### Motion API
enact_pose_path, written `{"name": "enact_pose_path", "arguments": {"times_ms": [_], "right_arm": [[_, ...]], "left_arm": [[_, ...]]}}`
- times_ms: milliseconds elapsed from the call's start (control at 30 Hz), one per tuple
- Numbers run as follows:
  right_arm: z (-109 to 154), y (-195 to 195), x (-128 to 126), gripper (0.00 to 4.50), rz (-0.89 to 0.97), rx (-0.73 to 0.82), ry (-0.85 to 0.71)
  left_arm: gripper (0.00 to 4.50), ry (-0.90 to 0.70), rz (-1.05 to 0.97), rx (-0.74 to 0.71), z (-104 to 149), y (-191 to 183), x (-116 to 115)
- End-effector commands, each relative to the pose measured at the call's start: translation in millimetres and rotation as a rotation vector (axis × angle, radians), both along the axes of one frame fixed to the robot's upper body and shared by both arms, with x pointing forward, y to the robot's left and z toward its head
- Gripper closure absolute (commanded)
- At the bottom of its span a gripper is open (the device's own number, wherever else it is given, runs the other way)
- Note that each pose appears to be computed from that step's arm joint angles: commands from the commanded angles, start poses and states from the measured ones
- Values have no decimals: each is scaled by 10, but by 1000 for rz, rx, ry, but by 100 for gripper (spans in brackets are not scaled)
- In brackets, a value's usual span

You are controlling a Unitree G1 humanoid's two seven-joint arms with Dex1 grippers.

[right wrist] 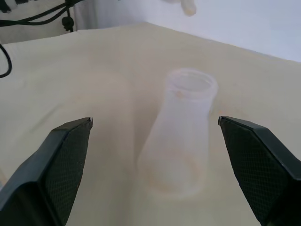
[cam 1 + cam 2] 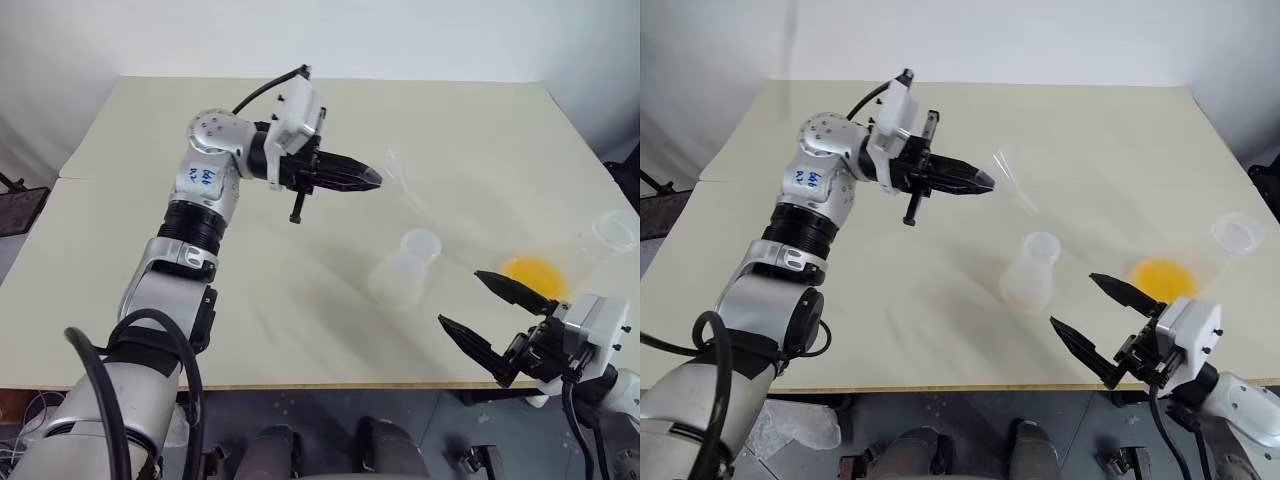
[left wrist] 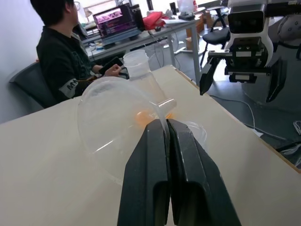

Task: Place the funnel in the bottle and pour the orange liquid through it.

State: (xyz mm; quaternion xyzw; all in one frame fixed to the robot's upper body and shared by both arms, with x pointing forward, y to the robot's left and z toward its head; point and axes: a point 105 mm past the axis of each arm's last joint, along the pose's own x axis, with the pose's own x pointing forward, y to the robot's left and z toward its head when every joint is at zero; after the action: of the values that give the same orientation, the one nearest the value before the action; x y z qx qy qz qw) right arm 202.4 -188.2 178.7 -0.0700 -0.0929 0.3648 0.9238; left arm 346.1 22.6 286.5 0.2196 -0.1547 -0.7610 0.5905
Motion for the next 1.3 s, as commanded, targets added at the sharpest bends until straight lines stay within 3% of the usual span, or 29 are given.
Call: {"name": "enact_pose_path", "arguments": {"times_ms": [33, 700, 1300], "right_arm": [[108, -11, -52, 0, -27, -12, -65], [73, 0, -111, 0, -99, -14, -65], [42, -24, -114, 0, -132, -26, -58]], "left_arm": [[448, -80, -119, 102, 13, -80, -115], [448, -254, -183, 259, -173, -375, -123], [448, -442, -241, 351, -164, -547, -177]]}}
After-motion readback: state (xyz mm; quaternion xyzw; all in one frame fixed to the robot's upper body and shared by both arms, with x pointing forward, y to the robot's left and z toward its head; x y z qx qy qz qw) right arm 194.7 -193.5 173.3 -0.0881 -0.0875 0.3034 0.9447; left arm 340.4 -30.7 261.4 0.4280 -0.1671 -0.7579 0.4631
